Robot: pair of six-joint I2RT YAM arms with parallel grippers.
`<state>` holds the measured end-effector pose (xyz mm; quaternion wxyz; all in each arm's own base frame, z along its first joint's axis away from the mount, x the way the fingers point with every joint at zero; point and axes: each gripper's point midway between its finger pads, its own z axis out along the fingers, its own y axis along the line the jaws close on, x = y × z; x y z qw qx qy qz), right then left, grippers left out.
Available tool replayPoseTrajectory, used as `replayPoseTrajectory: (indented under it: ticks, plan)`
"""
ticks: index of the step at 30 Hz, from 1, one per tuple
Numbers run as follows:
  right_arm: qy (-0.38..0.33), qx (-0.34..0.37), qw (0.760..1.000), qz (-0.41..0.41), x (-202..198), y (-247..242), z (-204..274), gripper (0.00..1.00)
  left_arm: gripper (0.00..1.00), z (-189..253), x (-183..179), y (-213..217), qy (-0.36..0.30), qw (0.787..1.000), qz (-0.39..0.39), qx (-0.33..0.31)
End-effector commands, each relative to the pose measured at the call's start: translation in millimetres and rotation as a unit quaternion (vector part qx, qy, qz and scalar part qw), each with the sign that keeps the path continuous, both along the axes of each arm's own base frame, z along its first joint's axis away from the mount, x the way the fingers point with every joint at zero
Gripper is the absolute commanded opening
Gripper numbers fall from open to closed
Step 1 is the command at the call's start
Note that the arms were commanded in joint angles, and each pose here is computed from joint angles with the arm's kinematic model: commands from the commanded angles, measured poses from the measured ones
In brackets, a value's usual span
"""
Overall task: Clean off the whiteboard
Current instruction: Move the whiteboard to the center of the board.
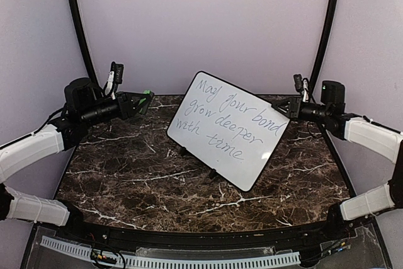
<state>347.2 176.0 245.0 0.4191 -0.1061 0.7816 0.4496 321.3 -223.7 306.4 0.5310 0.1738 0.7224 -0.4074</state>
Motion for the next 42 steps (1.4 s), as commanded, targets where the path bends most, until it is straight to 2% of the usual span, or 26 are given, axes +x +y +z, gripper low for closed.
replayPoseTrajectory:
  ticks: [1,10,19,26,31,39,42]
  plan:
    - [-0.016,0.011,1.0,0.017,1.8,3.5,8.2,0.2,0.33,6.3,-3.0,2.3,-0.015,1.0,-0.001,-0.007]
    - [-0.012,0.011,1.0,0.022,-1.6,4.5,6.5,0.2,0.33,6.4,-2.6,2.5,-0.015,1.0,0.0,-0.006]
    - [-0.006,0.016,0.999,0.031,-3.1,6.6,5.9,0.0,0.33,6.4,-2.5,2.3,-0.015,1.0,0.0,-0.006]
    - [-0.012,0.025,0.999,0.039,-9.9,10.7,20.6,0.0,0.33,4.2,-1.6,2.2,-0.013,1.0,0.0,-0.005]
    - [-0.026,0.001,0.999,0.038,-19.7,20.6,31.4,0.0,0.33,-0.4,1.5,2.7,-0.009,1.0,0.006,-0.002]
    - [-0.055,-0.018,0.995,0.08,-49.2,46.6,37.3,0.0,0.32,-6.2,10.3,-0.2,0.001,1.0,0.008,0.002]
    - [-0.072,-0.01,0.993,0.096,-62.4,51.9,45.3,0.0,0.32,3.8,16.8,-0.8,-0.005,1.0,0.014,-0.002]
